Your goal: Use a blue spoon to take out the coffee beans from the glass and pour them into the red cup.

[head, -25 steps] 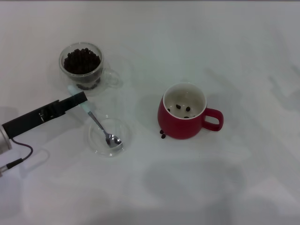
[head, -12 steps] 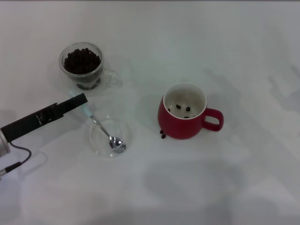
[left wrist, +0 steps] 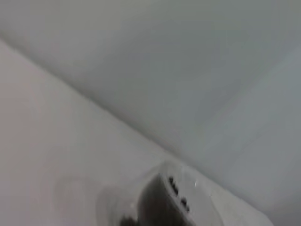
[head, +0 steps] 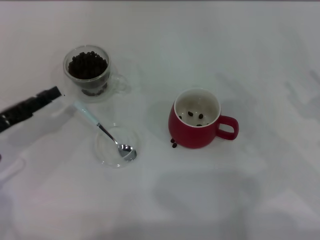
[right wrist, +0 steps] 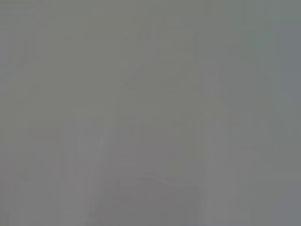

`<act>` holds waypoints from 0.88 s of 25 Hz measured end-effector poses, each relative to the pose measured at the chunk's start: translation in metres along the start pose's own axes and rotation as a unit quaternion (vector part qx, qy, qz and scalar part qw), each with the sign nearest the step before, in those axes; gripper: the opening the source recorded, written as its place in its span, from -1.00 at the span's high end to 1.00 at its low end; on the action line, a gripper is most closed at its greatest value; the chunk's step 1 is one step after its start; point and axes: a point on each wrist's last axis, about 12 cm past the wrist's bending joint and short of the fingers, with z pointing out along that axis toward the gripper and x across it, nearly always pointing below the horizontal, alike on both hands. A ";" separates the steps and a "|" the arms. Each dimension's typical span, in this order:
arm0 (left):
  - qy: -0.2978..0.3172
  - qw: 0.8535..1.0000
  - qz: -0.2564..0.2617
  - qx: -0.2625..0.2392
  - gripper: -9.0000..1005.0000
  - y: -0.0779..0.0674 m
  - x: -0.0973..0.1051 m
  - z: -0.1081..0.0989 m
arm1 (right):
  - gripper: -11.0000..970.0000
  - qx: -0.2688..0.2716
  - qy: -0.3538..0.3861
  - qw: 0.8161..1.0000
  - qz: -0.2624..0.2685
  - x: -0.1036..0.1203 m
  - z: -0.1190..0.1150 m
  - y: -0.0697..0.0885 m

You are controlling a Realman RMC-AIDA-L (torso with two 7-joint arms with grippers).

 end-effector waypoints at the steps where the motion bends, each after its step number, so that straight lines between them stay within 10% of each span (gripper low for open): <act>1: -0.006 1.000 0.009 0.001 0.17 0.000 -0.002 -0.002 | -0.57 0.000 0.000 1.000 0.000 0.000 0.000 0.000; 9: -0.102 0.981 0.162 -0.007 -0.17 0.000 -0.022 -0.038 | -0.57 0.002 0.000 1.000 -0.002 0.000 0.000 -0.001; 22: -0.280 0.899 0.281 -0.187 -0.24 0.015 -0.016 -0.079 | -0.57 0.001 0.015 1.000 -0.004 0.002 -0.003 -0.001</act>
